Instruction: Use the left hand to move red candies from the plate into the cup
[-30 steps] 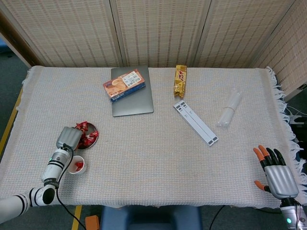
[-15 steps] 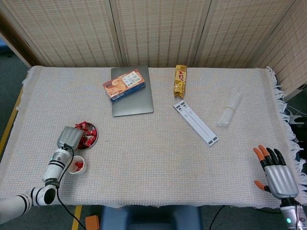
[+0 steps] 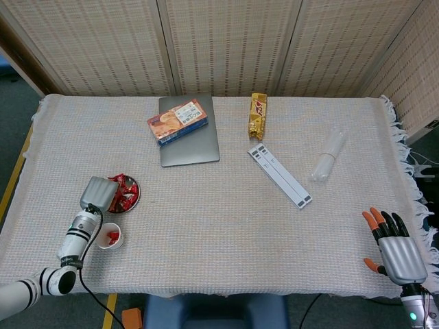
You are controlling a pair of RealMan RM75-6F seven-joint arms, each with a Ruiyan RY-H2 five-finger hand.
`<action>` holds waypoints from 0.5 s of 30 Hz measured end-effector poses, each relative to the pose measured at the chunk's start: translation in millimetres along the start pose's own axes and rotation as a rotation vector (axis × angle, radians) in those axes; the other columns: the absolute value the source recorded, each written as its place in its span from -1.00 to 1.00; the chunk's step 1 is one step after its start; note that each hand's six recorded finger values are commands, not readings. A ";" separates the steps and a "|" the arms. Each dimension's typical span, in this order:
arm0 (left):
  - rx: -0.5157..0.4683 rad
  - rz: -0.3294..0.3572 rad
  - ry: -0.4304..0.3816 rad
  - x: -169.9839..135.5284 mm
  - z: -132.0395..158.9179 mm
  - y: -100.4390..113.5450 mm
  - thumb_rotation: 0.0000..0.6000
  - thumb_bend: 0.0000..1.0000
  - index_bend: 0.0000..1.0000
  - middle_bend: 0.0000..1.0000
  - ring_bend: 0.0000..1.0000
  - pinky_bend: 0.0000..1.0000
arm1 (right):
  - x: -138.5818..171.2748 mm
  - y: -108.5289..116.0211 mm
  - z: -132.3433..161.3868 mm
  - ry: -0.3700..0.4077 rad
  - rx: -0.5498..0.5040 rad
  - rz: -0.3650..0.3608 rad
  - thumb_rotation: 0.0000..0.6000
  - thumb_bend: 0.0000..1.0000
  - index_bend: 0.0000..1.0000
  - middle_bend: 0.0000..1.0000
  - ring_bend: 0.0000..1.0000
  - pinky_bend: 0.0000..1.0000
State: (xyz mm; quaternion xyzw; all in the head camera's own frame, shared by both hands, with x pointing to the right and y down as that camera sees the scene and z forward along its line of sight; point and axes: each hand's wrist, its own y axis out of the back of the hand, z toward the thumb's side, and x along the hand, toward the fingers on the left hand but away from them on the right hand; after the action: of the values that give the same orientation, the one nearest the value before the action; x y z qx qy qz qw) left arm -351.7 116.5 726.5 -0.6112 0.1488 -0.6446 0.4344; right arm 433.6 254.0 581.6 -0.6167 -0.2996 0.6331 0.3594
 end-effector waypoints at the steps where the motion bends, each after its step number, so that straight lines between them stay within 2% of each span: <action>1: -0.008 0.007 -0.003 -1.4 0.1 2.7 1.00 -0.11 0.31 0.34 0.21 1.00 | 0.1 -0.1 0.2 0.001 0.000 0.000 1.00 -0.87 -1.00 -1.00 -1.00 -1.00; 7: -0.057 0.058 -0.032 -19.7 0.0 19.7 1.00 -0.10 0.30 0.33 0.22 1.00 | 0.7 0.2 0.4 0.004 -0.001 0.000 1.00 -0.87 -1.00 -1.00 -1.00 -1.00; 11: -0.106 0.081 -0.064 -48.8 -1.1 25.8 1.00 -0.11 0.29 0.33 0.22 1.00 | 1.1 0.1 0.8 0.008 -0.002 0.003 1.00 -0.87 -1.00 -1.00 -1.00 -1.00; 15: -0.118 0.099 -0.088 -82.3 -5.0 20.9 1.00 -0.11 0.25 0.32 0.22 1.00 | 2.0 0.6 1.9 0.017 -0.003 0.002 1.00 -0.87 -1.00 -1.00 -1.00 -1.00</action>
State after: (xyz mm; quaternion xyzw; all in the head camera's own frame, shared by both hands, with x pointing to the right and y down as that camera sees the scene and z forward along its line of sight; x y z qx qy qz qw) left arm -358.6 163.8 656.1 -0.6554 0.1971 -0.5849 0.4352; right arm 431.6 255.5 580.1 -0.6228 -0.2970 0.6278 0.3603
